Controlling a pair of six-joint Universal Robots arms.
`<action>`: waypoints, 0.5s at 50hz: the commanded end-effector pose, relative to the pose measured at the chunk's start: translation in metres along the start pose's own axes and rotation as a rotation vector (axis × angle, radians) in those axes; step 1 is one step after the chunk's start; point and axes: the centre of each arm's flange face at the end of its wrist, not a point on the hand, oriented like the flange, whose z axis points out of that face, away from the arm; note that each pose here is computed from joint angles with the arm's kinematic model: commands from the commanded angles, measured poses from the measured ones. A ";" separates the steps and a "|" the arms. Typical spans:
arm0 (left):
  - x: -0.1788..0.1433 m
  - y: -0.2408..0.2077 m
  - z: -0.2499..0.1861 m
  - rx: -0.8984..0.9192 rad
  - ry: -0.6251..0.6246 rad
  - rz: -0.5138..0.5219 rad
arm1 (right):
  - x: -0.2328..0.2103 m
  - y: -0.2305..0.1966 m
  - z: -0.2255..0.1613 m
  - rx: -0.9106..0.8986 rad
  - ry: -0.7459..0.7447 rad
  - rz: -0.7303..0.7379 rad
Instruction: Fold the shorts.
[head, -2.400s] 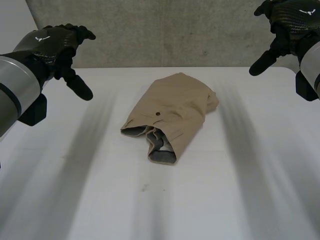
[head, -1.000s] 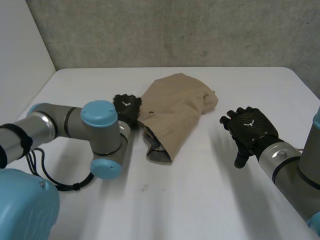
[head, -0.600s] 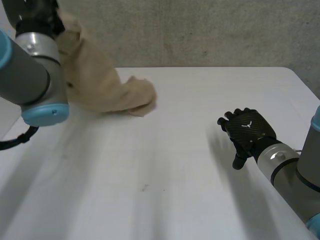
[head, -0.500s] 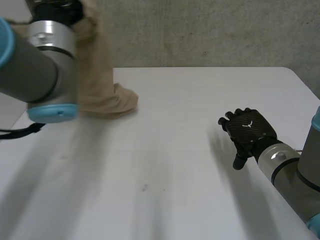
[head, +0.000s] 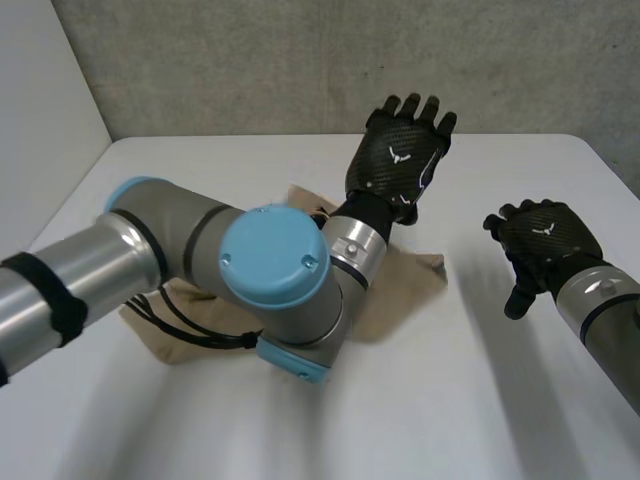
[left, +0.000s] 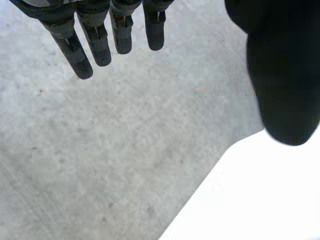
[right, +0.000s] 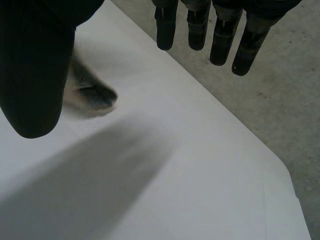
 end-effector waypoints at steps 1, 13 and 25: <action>-0.046 -0.030 -0.010 0.007 -0.075 0.017 | -0.001 -0.005 -0.003 0.013 -0.009 0.018; -0.102 -0.046 -0.048 -0.213 -0.207 0.014 | -0.026 -0.023 -0.026 0.054 -0.132 0.067; -0.143 -0.006 -0.092 -0.446 -0.357 -0.090 | -0.055 -0.021 -0.004 -0.036 -0.265 0.305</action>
